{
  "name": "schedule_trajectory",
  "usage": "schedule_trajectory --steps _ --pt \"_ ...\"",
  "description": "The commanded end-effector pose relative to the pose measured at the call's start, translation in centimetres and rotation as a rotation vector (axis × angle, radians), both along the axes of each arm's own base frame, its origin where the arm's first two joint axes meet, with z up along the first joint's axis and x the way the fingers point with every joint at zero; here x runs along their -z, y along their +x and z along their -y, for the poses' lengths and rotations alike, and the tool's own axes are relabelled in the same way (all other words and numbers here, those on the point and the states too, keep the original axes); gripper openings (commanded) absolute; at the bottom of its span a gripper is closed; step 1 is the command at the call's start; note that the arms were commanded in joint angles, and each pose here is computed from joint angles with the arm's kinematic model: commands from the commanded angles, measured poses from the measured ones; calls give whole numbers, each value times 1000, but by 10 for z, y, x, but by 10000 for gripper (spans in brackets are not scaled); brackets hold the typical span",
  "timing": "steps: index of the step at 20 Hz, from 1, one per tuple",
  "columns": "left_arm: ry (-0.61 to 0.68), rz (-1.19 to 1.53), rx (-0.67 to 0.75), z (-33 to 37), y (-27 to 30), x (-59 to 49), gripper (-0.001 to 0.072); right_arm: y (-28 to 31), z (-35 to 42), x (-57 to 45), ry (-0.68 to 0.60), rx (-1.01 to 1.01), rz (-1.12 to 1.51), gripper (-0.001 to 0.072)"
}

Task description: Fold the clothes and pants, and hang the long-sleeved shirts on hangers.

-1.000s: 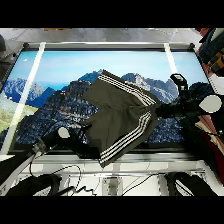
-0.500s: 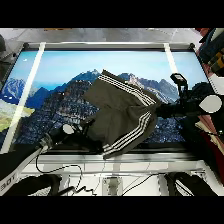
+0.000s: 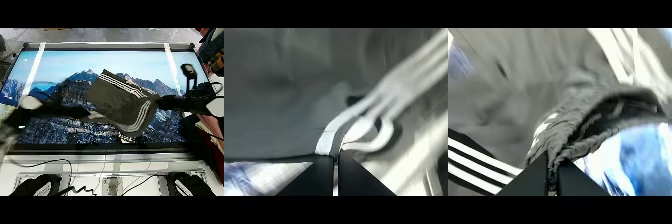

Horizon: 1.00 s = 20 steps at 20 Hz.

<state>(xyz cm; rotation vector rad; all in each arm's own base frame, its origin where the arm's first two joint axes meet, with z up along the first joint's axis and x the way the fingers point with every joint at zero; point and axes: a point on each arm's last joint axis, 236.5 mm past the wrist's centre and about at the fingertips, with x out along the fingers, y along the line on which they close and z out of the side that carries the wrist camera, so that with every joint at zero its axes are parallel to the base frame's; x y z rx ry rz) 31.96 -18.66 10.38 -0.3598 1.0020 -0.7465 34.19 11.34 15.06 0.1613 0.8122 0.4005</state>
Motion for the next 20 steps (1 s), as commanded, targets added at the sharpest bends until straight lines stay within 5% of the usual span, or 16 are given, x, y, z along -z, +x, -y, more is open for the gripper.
schedule_trajectory --steps 1,6,12,15,20 --pt "26 319 -186 -63 0 -115 13 -6 -16 -85 149 3 222 26" --pt "38 967 -542 -121 -63 -289 13 -91 -42 -243 365 -111 547 26" --pt "42 1753 -978 -175 -240 -444 13 -213 -71 -346 651 -331 729 26" --pt "112 1726 -957 -173 -232 -436 12 -212 -73 -343 657 -338 706 26" --pt "330 1130 -644 -167 -69 -302 12 -103 -60 -240 427 -178 423 25"
